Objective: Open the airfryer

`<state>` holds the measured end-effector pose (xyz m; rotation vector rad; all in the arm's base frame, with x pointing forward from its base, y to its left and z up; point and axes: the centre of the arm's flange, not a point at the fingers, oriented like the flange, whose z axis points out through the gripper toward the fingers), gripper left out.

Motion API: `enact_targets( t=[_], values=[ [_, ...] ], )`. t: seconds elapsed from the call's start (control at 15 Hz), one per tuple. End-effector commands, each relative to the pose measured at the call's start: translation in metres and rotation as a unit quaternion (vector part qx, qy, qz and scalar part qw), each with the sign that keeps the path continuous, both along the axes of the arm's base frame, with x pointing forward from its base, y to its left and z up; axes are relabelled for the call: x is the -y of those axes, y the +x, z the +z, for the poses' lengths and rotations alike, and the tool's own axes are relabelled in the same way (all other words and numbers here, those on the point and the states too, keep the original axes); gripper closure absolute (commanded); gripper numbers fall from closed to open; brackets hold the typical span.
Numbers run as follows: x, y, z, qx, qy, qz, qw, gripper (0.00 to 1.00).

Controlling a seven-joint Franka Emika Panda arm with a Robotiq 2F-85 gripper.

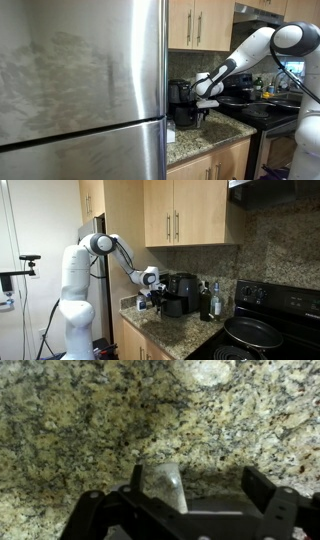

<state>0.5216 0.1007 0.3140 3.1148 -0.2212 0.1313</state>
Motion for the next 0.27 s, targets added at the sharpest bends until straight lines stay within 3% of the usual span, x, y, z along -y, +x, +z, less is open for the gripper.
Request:
enact_targets(
  t=[0.0,0.2],
  values=[
    [0.0,-0.045,0.052,0.05,-0.017,0.044,0.9976,0.0],
    [0.0,-0.068,0.095,0.099,-0.041,0.067,0.992,0.0]
  ],
)
